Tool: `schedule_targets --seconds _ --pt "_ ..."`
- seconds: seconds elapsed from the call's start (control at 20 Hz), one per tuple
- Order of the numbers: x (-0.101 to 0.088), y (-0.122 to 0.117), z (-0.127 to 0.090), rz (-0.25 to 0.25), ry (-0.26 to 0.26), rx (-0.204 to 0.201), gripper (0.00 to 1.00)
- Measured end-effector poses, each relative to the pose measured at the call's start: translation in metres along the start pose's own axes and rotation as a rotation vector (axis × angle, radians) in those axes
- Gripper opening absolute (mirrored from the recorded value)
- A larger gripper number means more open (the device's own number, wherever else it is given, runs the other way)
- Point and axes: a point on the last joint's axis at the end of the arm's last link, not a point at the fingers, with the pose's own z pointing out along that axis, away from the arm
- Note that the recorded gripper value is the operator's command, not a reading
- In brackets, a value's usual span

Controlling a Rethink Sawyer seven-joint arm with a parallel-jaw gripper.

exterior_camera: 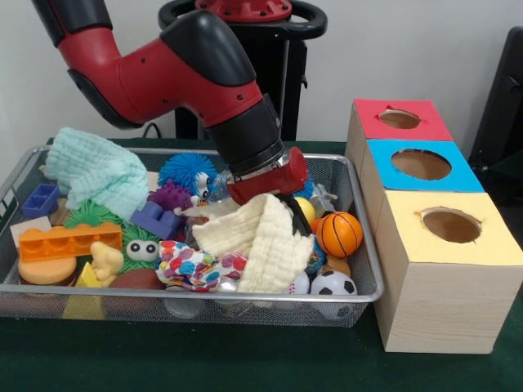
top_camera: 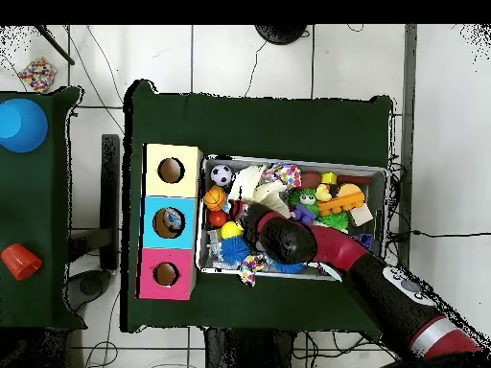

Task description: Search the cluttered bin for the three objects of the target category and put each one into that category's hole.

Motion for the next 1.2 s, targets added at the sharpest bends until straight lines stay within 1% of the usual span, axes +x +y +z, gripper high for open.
schedule_targets --seconds 0.35,0.4,0.65,1.2 --pt "0.0029 0.0021 0.0000 0.005 -0.004 -0.006 0.00" --pt "0.0031 0.0024 -0.0001 0.008 -0.003 -0.006 1.00" --pt "-0.0041 0.0025 -0.0056 0.020 -0.015 0.002 1.00" --pt "-0.0031 0.0056 -0.0052 0.010 -0.012 0.011 1.00"
